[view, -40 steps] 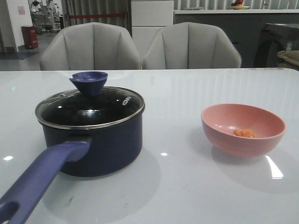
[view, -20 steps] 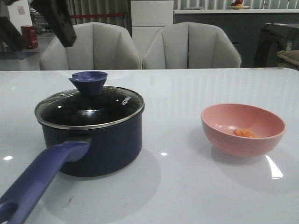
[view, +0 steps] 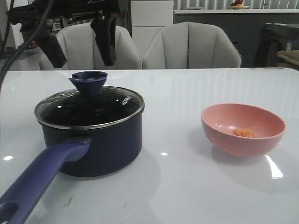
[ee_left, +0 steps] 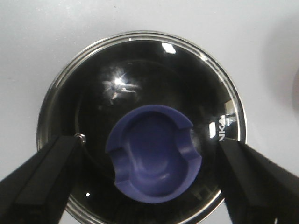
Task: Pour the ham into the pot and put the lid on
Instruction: 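Lower the left gripper onto the purple lid knob and grasp it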
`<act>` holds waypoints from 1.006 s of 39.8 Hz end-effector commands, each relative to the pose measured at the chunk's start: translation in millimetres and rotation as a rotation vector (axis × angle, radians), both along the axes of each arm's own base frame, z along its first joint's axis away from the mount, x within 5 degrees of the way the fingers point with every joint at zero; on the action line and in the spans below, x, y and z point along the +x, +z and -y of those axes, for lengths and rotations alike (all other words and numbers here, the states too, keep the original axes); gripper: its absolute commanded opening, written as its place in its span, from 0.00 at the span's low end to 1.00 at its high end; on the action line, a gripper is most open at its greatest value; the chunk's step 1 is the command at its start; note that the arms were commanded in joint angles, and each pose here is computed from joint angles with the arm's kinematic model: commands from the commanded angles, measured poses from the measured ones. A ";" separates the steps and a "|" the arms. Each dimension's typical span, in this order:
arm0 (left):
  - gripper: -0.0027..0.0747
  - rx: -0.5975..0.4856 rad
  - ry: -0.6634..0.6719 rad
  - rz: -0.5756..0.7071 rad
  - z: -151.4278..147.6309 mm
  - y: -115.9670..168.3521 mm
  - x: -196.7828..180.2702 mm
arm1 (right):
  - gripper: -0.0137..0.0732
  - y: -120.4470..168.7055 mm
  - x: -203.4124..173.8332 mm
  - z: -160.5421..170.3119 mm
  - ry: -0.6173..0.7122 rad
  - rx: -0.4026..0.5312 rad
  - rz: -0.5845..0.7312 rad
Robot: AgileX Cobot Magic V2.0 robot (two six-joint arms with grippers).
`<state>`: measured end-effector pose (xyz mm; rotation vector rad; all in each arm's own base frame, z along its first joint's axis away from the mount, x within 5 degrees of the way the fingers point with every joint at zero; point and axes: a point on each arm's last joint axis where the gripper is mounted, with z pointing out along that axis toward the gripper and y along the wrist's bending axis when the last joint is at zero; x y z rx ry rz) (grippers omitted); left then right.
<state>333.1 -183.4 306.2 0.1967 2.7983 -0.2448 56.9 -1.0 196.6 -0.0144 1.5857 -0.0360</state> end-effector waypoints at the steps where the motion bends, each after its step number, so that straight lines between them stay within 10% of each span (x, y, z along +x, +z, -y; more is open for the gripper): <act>1: 0.83 -0.035 0.037 0.044 2.5 24.9 -1.2 | 0.32 6.0 -1.4 -0.4 0.003 -0.016 0.094; 27: 0.81 -0.005 0.113 -0.131 18.9 -16.0 17.7 | 0.32 6.0 -1.5 -0.4 0.003 -0.016 0.095; 40: 0.42 -0.003 0.113 -0.144 19.9 -19.8 18.7 | 0.32 6.0 -1.5 -0.4 0.003 -0.016 0.095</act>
